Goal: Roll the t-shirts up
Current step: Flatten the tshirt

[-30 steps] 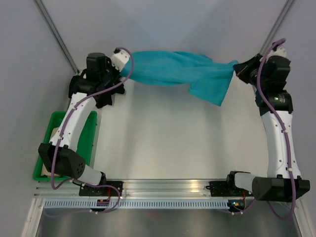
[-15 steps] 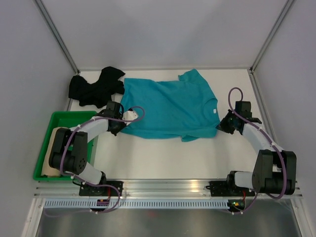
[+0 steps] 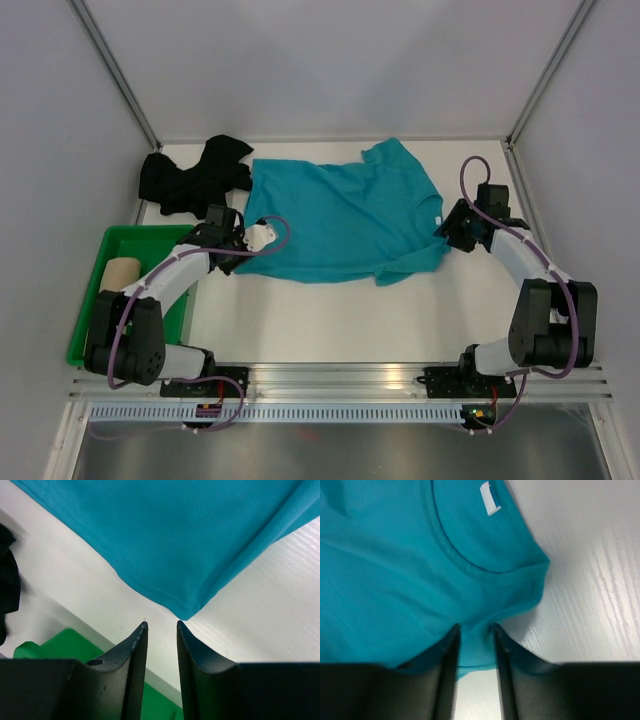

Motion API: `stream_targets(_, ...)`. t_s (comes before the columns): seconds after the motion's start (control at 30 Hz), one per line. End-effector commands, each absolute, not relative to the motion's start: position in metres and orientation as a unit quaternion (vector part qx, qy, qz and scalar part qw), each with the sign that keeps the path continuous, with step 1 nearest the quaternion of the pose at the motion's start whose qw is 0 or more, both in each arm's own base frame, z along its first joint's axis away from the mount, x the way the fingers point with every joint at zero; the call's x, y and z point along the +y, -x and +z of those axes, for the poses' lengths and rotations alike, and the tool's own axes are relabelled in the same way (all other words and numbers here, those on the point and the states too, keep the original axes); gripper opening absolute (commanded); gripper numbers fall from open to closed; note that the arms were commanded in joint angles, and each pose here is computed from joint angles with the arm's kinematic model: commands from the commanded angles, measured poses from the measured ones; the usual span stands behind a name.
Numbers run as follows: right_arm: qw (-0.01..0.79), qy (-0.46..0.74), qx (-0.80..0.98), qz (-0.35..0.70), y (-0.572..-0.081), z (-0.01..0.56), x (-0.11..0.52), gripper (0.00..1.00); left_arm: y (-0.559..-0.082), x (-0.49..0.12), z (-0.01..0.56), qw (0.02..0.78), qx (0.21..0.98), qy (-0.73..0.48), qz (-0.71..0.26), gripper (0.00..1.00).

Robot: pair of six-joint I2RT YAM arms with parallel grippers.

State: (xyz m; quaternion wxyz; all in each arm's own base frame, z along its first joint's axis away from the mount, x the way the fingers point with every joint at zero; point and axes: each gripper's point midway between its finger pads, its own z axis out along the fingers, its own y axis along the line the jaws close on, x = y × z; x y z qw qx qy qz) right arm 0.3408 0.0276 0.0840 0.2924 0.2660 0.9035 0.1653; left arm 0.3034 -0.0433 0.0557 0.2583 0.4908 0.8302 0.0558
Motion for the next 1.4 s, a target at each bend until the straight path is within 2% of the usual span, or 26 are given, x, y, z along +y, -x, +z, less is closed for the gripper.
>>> stream_targets(0.0,0.31,-0.238,0.909,0.143,-0.368,0.095,0.017,0.56,-0.307,-0.045,0.063,0.256,0.818,-0.512,0.054,0.36)
stream_targets(0.13,0.28,-0.247,0.922,0.103,-0.364,0.089,0.006,0.64,-0.302,-0.044,0.055,0.24,0.818,-0.52,0.05,0.43)
stream_targets(0.37,0.325,-0.256,0.908,0.067,-0.314,0.121,0.004,0.63,-0.286,-0.051,0.045,0.236,0.803,-0.546,0.035,0.54)
stream_targets(0.5,0.275,-0.246,0.925,0.093,-0.277,0.092,0.032,0.54,-0.296,-0.053,0.04,0.252,0.802,-0.538,0.053,0.53)
stream_targets(0.57,0.268,-0.25,0.923,0.117,-0.269,0.084,0.046,0.52,-0.306,-0.055,0.045,0.277,0.797,-0.533,0.064,0.52)
stream_targets(0.63,0.257,-0.243,0.928,0.12,-0.259,0.067,0.056,0.55,-0.313,-0.053,0.044,0.292,0.793,-0.529,0.078,0.52)
stream_targets(0.77,0.265,-0.248,0.928,0.088,-0.265,0.043,0.046,0.71,-0.313,-0.053,0.033,0.277,0.797,-0.532,0.072,0.5)
stream_targets(0.97,0.278,-0.242,0.925,0.085,-0.285,0.023,0.045,0.68,-0.302,-0.057,0.014,0.253,0.803,-0.537,0.045,0.45)
stream_targets(1.03,0.281,-0.24,0.926,0.08,-0.287,0.019,0.043,0.63,-0.297,-0.053,0.006,0.239,0.806,-0.539,0.047,0.45)
stream_targets(1.13,0.286,-0.228,0.926,0.094,-0.295,0.015,0.048,0.48,-0.292,-0.051,0.002,0.231,0.803,-0.548,0.047,0.44)
stream_targets(1.17,0.289,-0.227,0.925,0.095,-0.295,0.015,0.049,0.35,-0.292,-0.051,0.002,0.23,0.803,-0.548,0.046,0.42)
stream_targets(1.2,0.292,-0.227,0.924,0.096,-0.296,0.015,0.049,0.26,-0.293,-0.052,0.002,0.231,0.803,-0.547,0.046,0.36)
stream_targets(1.23,0.297,-0.225,0.923,0.094,-0.298,0.017,0.048,0.17,-0.294,-0.052,0.003,0.233,0.803,-0.546,0.045,0.2)
stream_targets(1.27,0.301,-0.224,0.922,0.094,-0.3,0.019,0.047,0.0,-0.296,-0.053,0.006,0.238,0.806,-0.541,0.046,0.09)
stream_targets(1.3,0.306,-0.223,0.921,0.094,-0.302,0.023,0.047,0.0,-0.297,-0.053,0.008,0.241,0.807,-0.537,0.047,0.03)
stream_targets(1.37,0.315,-0.217,0.919,0.092,-0.303,0.034,0.046,0.0,-0.299,-0.054,0.015,0.253,0.809,-0.528,0.049,0.02)
